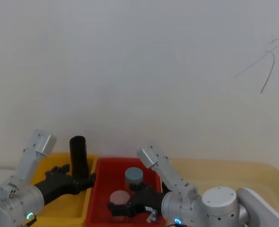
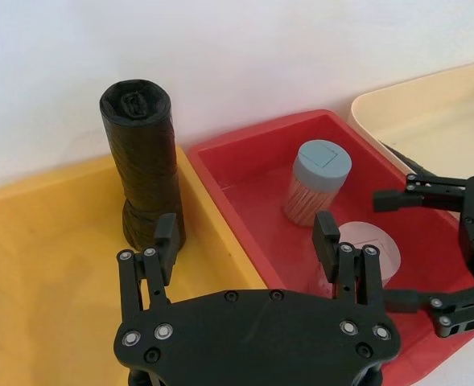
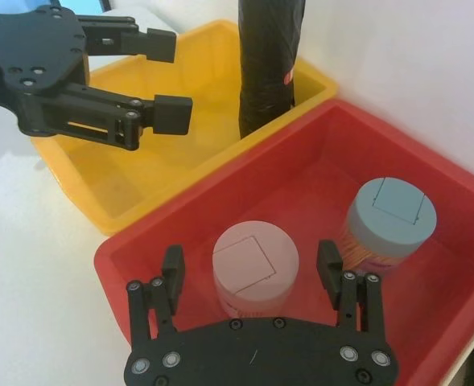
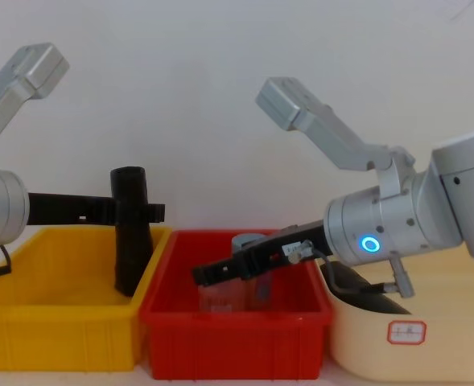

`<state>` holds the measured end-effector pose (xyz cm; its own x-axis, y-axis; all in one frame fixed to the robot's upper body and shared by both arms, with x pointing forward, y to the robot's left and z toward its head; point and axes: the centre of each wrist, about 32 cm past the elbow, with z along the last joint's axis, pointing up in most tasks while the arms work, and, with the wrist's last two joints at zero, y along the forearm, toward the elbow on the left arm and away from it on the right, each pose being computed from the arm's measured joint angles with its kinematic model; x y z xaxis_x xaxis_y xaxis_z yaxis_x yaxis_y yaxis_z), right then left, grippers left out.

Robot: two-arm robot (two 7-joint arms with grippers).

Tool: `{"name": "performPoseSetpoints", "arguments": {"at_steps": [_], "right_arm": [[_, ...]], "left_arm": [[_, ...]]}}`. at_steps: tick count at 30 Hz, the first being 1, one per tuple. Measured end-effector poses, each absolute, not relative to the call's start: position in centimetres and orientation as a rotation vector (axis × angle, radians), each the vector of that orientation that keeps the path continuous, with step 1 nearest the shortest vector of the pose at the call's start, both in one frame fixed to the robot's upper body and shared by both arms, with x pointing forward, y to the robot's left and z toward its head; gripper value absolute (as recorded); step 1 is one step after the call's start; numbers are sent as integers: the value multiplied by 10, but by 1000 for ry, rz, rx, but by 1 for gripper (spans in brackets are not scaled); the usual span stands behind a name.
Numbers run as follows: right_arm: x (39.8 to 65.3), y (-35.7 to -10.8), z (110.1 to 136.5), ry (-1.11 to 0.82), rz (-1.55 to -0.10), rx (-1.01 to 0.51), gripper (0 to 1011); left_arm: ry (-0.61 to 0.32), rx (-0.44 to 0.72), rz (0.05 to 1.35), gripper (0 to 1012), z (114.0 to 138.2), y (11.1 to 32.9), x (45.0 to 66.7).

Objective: Pick up the garbage bag with the one hand and transfer it to the other hand.

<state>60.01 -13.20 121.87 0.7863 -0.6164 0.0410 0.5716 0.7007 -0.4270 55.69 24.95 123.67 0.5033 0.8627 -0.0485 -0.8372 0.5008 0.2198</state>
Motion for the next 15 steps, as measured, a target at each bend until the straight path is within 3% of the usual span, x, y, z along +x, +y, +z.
{"name": "performPoseSetpoints", "arguments": {"at_steps": [15], "right_arm": [[610, -129, 1212, 131, -647, -455, 1001]], "left_arm": [[159, 176, 1032, 1002, 1237, 249, 557]]}}
